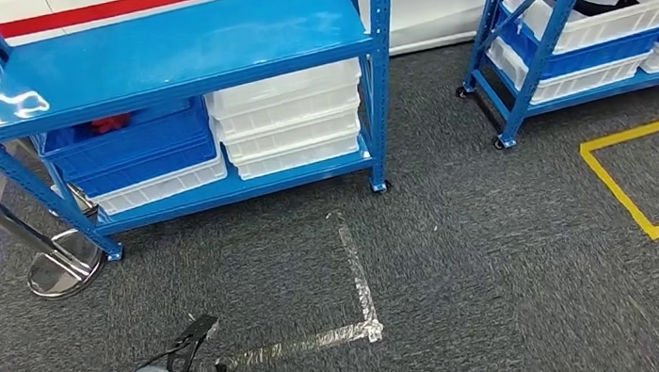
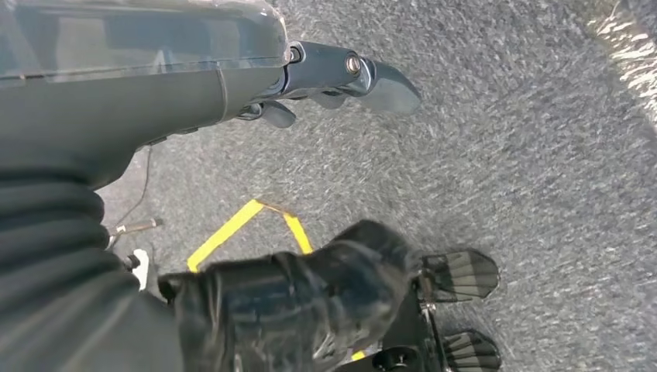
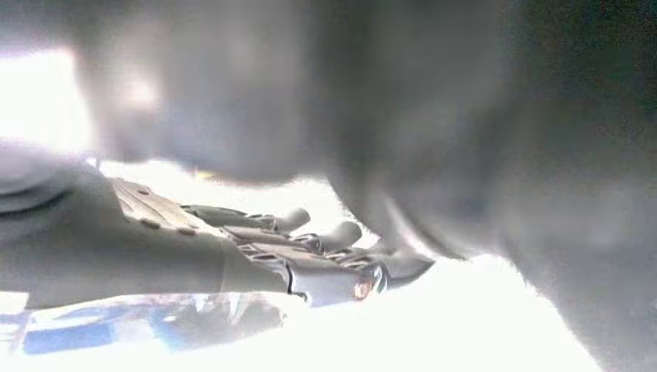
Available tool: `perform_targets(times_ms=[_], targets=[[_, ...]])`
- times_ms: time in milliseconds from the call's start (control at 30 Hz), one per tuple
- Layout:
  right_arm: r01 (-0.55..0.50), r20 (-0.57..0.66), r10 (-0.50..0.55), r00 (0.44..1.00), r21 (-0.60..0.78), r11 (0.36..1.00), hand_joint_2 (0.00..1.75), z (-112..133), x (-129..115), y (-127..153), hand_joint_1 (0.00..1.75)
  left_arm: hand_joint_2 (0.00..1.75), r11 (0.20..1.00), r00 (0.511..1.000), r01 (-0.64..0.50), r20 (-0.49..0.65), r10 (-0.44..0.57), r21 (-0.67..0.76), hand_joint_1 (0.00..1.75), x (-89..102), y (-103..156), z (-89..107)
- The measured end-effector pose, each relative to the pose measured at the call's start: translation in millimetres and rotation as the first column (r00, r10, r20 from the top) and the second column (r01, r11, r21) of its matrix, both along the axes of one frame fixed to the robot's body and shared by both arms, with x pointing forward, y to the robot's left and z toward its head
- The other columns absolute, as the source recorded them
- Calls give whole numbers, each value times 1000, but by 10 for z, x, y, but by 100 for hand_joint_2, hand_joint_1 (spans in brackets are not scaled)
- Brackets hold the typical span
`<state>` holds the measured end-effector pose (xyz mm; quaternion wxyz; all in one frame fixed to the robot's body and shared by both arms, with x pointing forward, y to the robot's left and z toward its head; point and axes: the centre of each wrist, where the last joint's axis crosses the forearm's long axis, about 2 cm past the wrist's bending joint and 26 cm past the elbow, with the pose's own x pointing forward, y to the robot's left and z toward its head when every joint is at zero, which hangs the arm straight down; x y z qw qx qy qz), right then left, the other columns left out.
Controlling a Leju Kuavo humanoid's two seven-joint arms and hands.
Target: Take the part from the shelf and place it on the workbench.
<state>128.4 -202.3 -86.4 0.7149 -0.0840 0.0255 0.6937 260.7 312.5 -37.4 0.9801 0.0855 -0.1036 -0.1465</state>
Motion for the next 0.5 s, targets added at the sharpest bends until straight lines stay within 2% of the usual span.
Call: perform_targets(times_ms=[133,267,500], targets=[[4,32,-5,999,5,1000,0,10,24,22,0,175,1000,1000,-9,-3,9,7,0,-19,38,-10],[26,90,-30,996,46,999,0,-1,-8,24,0,175,999,999,-40,3,40,8,0,-33,90,-15],[43,76,-47,996,59,997,0,-16,-57,19,0,175,998,998,-64,3,64,8,0,-62,122,-30]])
